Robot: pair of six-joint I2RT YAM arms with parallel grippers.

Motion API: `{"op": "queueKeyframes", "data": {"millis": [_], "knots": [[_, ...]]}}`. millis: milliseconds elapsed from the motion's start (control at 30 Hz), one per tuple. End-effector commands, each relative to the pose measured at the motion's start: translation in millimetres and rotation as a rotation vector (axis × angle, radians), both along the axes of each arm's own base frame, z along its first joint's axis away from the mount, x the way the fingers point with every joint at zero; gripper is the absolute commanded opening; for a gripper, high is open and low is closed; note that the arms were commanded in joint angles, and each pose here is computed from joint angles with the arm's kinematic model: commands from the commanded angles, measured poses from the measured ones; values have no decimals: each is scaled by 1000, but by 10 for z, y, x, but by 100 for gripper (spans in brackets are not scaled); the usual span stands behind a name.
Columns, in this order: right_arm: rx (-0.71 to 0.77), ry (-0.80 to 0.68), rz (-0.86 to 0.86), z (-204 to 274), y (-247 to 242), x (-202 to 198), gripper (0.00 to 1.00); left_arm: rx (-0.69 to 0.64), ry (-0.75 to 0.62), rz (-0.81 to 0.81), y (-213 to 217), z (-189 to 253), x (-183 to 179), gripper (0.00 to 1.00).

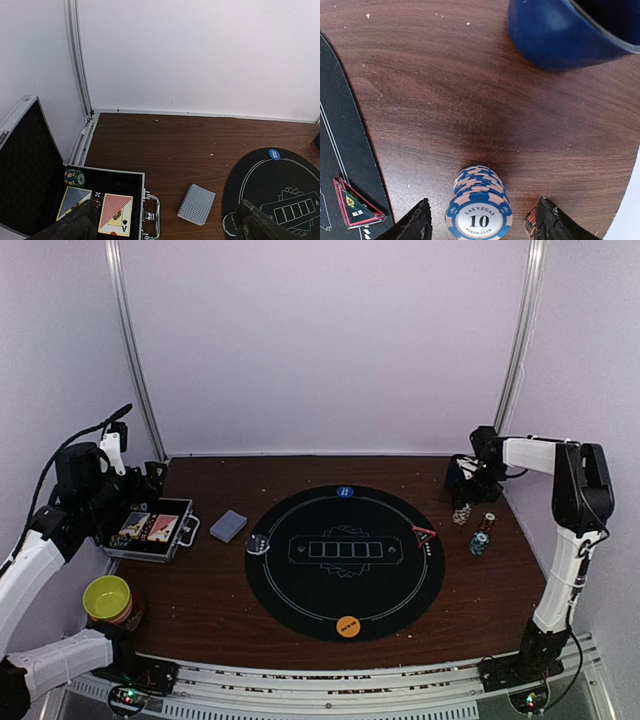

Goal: Distribute texas hold em gaming equipment
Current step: Pick up the pile of poker chips from the pile of poker chips.

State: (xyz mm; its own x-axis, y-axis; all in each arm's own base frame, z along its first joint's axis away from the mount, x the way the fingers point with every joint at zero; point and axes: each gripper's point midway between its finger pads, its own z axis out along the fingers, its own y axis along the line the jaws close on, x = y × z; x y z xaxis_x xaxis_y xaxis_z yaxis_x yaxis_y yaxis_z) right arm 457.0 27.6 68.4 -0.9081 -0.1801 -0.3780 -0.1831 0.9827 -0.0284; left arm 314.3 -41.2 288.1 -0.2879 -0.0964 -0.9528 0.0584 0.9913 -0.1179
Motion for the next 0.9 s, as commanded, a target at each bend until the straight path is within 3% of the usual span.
{"op": "queueKeyframes", "data": {"millis": [0,867], "knots": [[-8,29,20,-74,38,-64,71,-2,-40,14,41,145,-4,98],[-3,39,23,-94,53,-94,48,1,-40,20,54,149,0,98]]}}
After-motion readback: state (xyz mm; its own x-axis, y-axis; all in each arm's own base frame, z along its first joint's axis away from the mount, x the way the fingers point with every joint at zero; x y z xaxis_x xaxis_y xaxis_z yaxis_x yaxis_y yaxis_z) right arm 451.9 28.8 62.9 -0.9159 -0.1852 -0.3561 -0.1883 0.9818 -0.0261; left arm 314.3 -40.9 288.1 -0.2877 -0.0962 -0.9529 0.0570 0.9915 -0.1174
